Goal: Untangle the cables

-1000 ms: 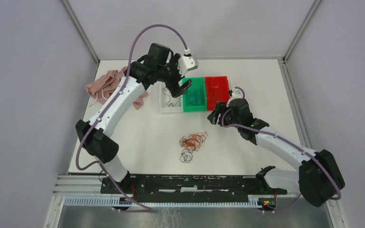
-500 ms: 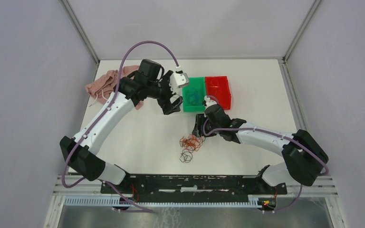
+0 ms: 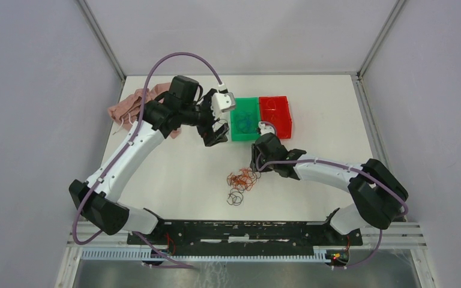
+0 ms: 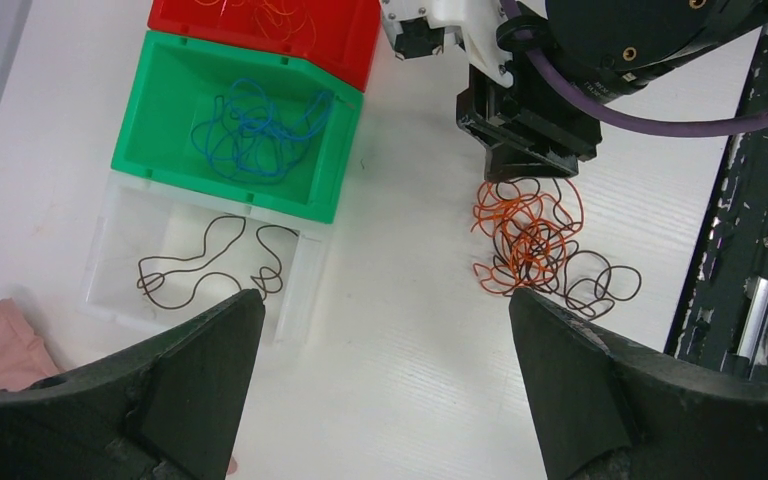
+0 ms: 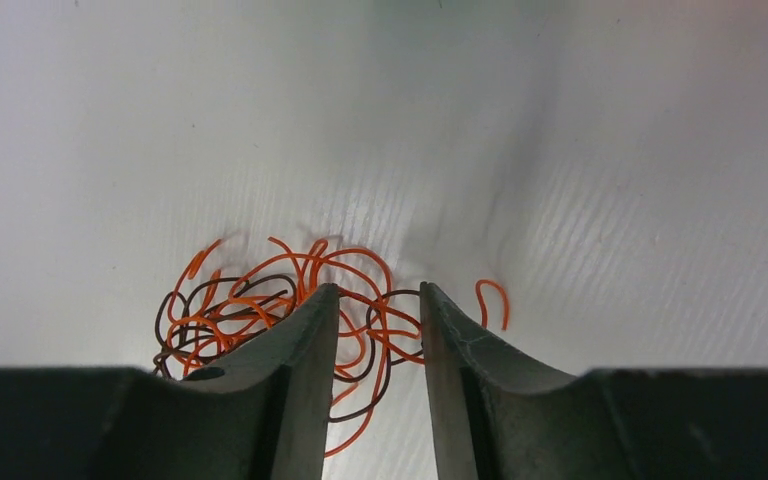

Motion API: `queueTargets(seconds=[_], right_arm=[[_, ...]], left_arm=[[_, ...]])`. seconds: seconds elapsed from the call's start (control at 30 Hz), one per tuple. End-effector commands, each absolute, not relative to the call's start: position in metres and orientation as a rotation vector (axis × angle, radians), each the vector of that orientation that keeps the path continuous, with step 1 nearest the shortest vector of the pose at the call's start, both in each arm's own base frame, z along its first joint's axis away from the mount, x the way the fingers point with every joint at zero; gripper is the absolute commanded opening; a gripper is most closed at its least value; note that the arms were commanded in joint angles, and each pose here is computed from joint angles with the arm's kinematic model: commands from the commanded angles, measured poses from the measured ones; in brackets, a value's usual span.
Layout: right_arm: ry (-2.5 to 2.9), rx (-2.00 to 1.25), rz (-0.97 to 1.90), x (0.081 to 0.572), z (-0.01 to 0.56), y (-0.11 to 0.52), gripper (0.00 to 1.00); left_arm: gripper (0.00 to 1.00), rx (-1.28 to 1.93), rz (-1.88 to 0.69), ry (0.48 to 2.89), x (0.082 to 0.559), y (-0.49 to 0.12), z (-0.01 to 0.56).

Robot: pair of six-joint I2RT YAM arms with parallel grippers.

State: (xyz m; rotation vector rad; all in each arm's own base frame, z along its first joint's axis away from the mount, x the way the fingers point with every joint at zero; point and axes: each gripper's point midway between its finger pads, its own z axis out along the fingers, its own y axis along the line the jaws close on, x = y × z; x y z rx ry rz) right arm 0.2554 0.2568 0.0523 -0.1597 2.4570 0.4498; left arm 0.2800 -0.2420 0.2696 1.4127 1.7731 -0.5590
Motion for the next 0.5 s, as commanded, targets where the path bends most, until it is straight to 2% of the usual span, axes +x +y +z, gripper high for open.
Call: queueTargets(seconds=[0.0,0.1,0.23,0.47], right_arm=[[2.371,-0.173,0.495,0.271,0.077,0.272,0.36],[2.339,-0.166,0.549,0.270,0.086,0.276,0.18],[2.260,-0.155,0.628,0.270,0.113,0.280,0.01],[2.063,-0.168,0.869,0.265,0.185,0.290,0.00]], left_arm=[[1.00,1.388,-0.614,1.722,0.272,-0.248,0.287],[1.00,1.388,-0.629,1.721,0.271,-0.250,0.287],[1.00,1.396,-0.654,1.736,0.266,-0.250,0.280],[1.00,1.455,-0.746,1.735,0.239,-0.247,0.256]])
